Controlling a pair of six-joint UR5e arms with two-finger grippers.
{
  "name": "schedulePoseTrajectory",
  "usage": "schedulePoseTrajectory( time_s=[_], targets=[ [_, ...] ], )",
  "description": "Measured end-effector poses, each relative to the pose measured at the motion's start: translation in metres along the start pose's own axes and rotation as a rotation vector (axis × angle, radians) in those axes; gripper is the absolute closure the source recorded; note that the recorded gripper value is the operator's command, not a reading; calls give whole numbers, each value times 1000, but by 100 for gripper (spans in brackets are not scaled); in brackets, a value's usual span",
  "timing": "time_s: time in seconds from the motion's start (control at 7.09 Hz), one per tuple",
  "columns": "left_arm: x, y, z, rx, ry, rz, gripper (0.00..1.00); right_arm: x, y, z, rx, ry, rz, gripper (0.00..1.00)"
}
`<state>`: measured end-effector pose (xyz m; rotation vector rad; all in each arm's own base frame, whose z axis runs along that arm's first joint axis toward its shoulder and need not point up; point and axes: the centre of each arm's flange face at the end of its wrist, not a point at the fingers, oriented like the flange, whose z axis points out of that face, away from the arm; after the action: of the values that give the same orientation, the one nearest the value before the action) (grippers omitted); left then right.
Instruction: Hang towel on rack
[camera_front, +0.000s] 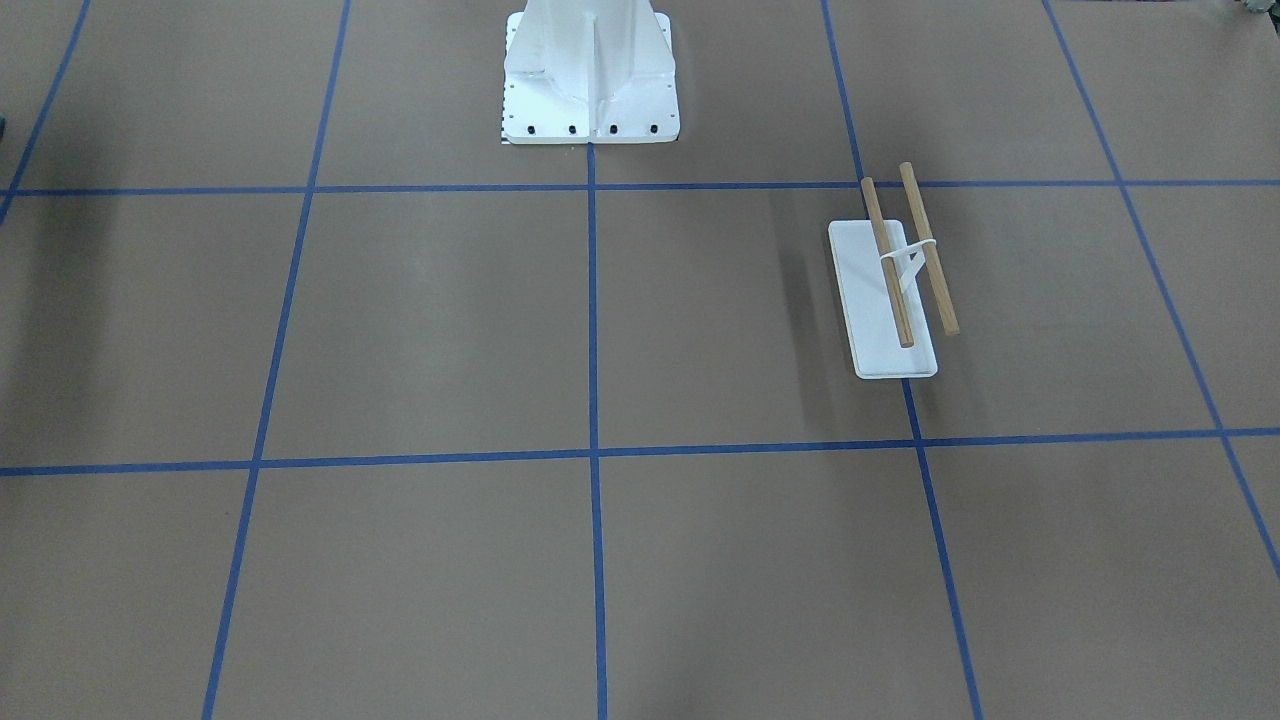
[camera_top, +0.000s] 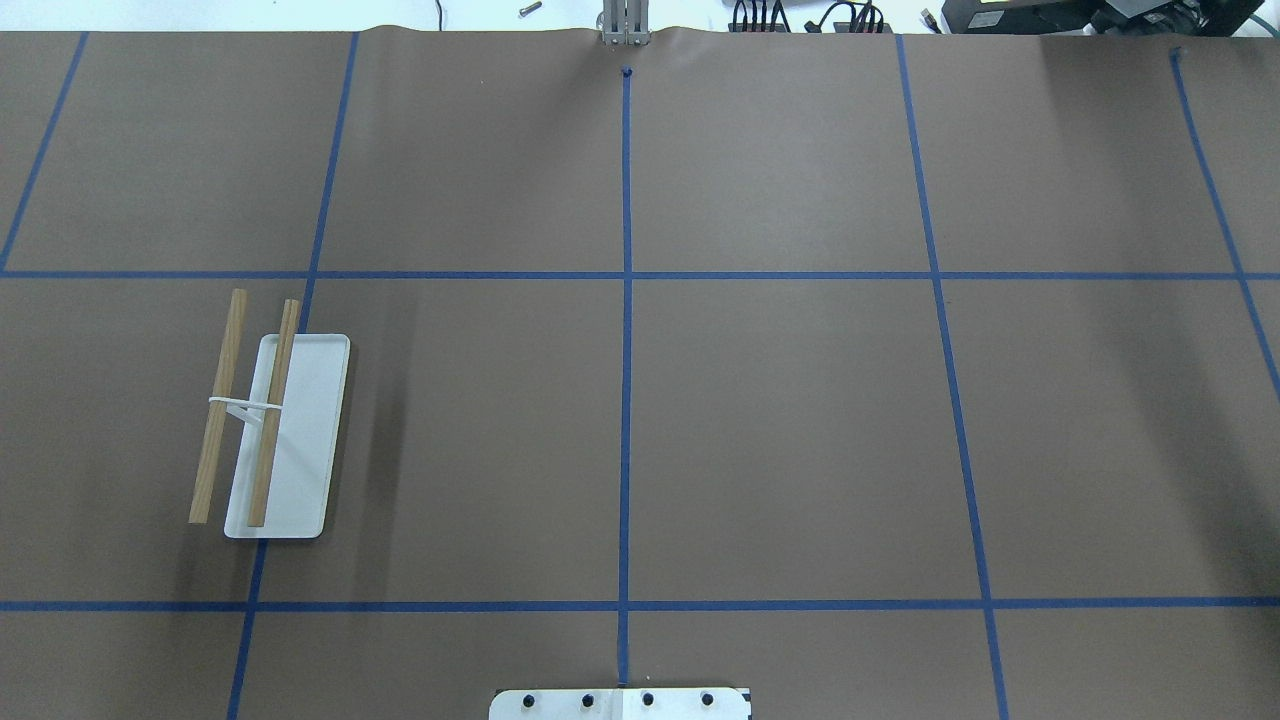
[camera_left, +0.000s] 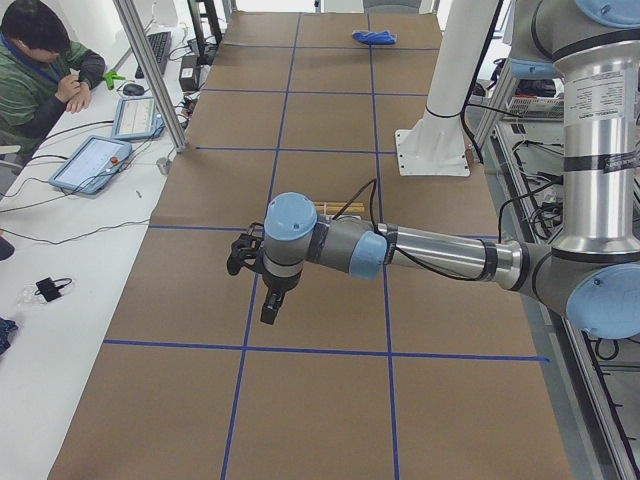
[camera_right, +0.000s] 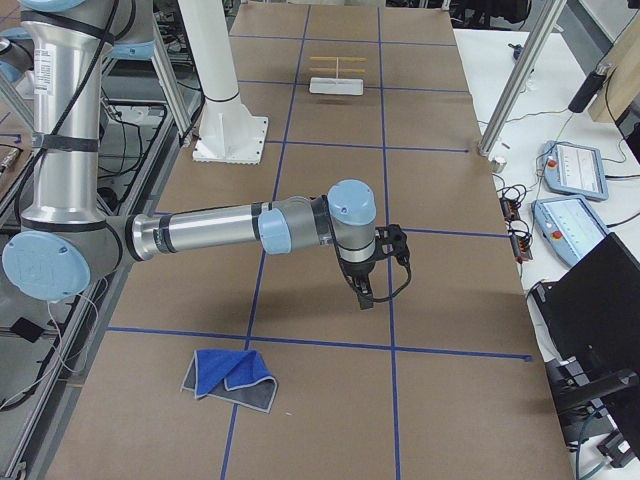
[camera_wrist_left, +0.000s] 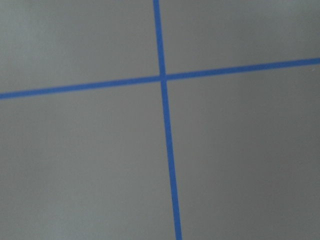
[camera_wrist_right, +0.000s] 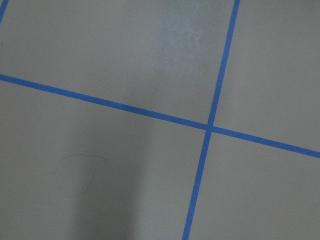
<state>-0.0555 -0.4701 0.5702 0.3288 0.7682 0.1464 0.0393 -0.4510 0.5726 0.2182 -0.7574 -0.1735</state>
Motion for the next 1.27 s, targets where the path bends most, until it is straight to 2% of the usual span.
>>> schedulePoseTrajectory(
  time_s=[0.28, 0.56, 0.85, 0.99, 1.27],
  targets=[
    [0, -8, 0, 62, 7, 43, 2, 13, 46, 19, -23, -18, -19, 0],
    [1, -10, 0, 95, 8, 71, 2, 24, 95, 48, -86, 51, -45, 0],
    [2, -11, -1, 106, 8, 83, 2, 31, 147, 69, -141, 89, -65, 0],
    [3, -11, -1, 111, 8, 89, 2, 40, 169, 80, -161, 90, -64, 0],
    [4, -12, -2, 119, 7, 99, 2, 74, 214, 119, -148, 63, -66, 2]
  ],
)
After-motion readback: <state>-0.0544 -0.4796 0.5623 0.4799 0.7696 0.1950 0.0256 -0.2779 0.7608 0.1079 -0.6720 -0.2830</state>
